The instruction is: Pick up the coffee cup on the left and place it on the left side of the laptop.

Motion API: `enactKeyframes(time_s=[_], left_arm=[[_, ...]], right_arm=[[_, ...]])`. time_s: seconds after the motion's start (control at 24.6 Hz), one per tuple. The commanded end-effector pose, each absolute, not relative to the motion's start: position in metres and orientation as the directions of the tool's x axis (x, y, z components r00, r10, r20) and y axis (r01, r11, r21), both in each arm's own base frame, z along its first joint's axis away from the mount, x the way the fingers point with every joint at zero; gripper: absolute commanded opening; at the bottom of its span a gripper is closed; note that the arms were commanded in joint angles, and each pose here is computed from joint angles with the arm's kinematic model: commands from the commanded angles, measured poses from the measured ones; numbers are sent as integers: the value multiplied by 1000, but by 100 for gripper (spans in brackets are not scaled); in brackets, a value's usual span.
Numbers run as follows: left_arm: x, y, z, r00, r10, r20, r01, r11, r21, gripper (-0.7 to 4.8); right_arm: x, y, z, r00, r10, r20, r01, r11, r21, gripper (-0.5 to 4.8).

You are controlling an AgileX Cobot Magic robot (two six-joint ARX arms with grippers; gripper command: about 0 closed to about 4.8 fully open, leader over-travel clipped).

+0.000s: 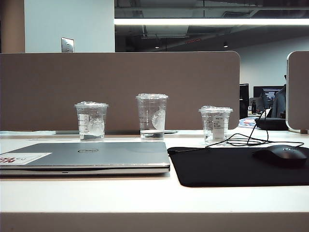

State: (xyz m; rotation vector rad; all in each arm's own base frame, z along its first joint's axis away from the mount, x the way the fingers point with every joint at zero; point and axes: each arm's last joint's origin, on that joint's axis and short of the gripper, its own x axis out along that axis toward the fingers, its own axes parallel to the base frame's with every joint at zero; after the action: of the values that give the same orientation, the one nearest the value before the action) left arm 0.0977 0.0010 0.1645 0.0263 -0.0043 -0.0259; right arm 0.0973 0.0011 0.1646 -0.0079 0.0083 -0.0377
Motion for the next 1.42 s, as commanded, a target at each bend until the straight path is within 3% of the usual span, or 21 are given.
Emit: enactKeyframes(time_s=[0.04,0.24,0.49,0.69,0.97,1.42], left_arm=[[97,1,167,999,-31,23,31,999,27,-5],[97,1,173,997,-32,75,31,999,7,-5],[93,2,197,991,25,135,-17,998,-60,-5],[103,2,213,998,32,60,-28,998,-62,-5],[129,-4,234,998,-21,62,25,998,-62,-5],[188,-25,258,997,-77,-10,76,995,-61,-5]], right_arm=[[97,1,165,999,-36,9,36,999,-7,-1],[97,1,167,999,-35,21,35,999,6,-1],[86,1,212,989,-35,141,33,999,17,-2],[81,3,251,980,43,193,-45,999,4,-2],[89,7,281,965,150,213,-149,989,-21,-3],[112,24,314,942,301,150,-302,953,-17,-4]])
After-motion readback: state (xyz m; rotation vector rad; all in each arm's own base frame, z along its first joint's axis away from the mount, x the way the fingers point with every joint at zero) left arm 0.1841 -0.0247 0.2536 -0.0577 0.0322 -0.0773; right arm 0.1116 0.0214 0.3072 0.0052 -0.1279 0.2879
